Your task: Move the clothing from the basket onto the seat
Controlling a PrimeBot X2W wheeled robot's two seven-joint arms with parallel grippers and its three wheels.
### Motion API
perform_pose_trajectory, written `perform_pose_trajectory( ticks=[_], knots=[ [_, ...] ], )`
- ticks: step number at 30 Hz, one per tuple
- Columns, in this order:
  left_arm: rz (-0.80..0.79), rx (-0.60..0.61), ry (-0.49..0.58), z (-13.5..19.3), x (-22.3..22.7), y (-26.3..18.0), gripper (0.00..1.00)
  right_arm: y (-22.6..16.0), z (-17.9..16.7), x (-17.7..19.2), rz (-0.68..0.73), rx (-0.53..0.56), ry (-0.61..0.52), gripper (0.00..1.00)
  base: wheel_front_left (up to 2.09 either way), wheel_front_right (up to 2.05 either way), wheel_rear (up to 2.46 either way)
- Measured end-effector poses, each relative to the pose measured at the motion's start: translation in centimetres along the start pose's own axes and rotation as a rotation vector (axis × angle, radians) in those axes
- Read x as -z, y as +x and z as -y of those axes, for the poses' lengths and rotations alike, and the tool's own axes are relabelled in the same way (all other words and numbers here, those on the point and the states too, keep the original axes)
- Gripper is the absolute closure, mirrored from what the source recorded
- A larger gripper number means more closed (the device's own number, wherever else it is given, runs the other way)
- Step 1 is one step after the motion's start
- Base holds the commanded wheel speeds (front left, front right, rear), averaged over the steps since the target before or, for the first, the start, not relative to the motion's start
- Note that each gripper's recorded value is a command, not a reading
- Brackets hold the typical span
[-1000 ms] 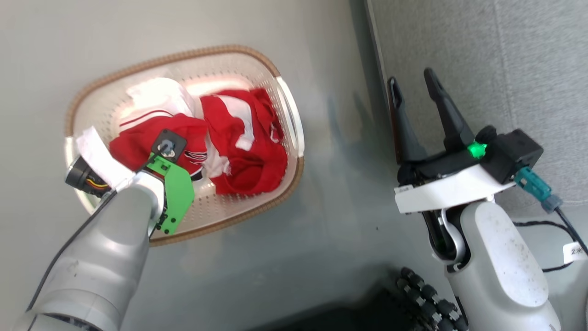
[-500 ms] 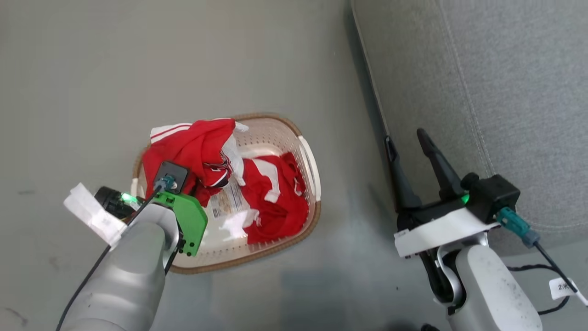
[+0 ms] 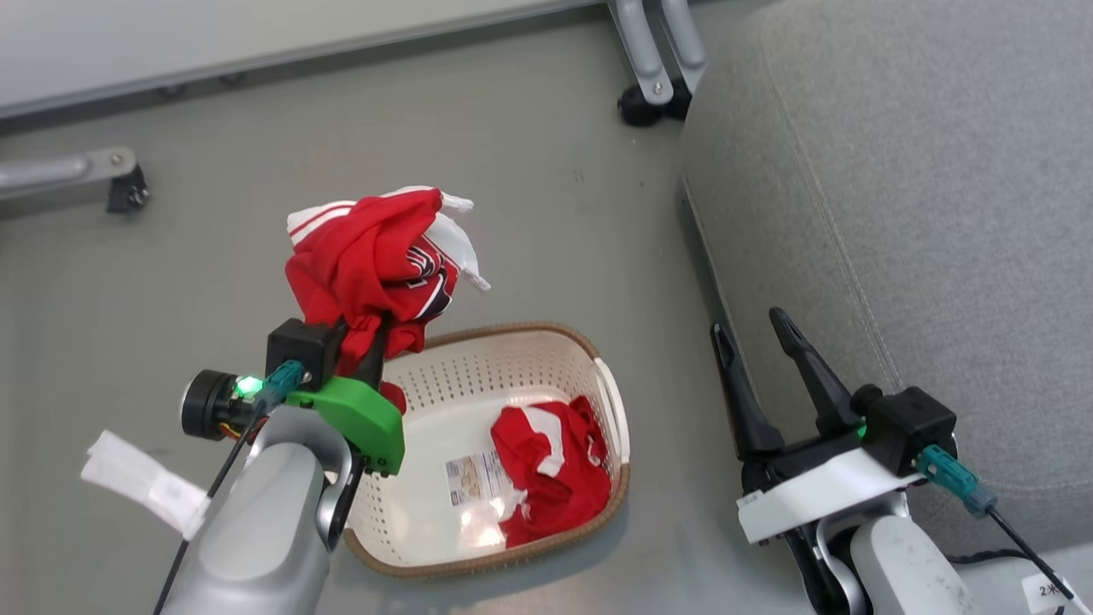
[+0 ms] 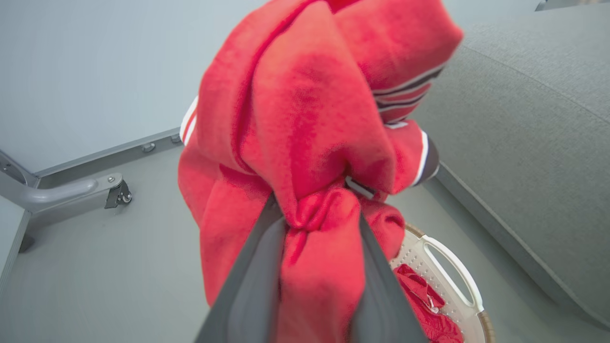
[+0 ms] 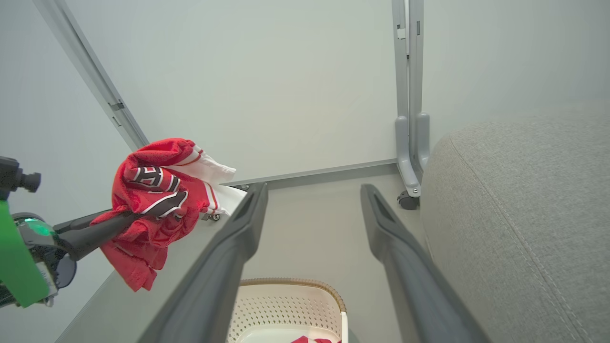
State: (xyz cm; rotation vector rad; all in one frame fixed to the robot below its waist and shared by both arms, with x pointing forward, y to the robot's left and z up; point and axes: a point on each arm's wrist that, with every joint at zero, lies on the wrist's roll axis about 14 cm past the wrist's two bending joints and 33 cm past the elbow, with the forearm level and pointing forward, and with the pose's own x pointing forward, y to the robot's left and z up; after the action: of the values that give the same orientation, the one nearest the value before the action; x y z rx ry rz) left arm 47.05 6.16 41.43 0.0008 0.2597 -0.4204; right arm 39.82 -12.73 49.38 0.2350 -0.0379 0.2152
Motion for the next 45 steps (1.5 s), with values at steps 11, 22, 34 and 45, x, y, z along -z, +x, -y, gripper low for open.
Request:
perform_pose_trajectory(
  ticks=[11,22,34,45],
  knots=[
    [0.396,-0.112,-0.044,-1.6,-10.8,-7.0,1.00,-2.5,-3.1,-2.3,0.061,-0.075,-0.006,0.00,0.00,0.00,0.00],
    [0.642,-0.051,-0.025,1.2,-17.1,-11.8,1.00,-3.8,-3.9,-4.0,0.110,-0.092,-0.015,0.00,0.00,0.00,0.00],
    [0.684,0.149,-0.062,7.7,-18.4,-11.9,1.00,-4.4,-3.6,-3.7,0.104,-0.081,-0.014,0.00,0.00,0.00,0.00],
    [0.674,0.237,-0.052,10.1,-18.1,-12.2,1.00,-4.3,-3.8,-3.4,0.094,-0.085,-0.009,0.00,0.00,0.00,0.00]
  ],
)
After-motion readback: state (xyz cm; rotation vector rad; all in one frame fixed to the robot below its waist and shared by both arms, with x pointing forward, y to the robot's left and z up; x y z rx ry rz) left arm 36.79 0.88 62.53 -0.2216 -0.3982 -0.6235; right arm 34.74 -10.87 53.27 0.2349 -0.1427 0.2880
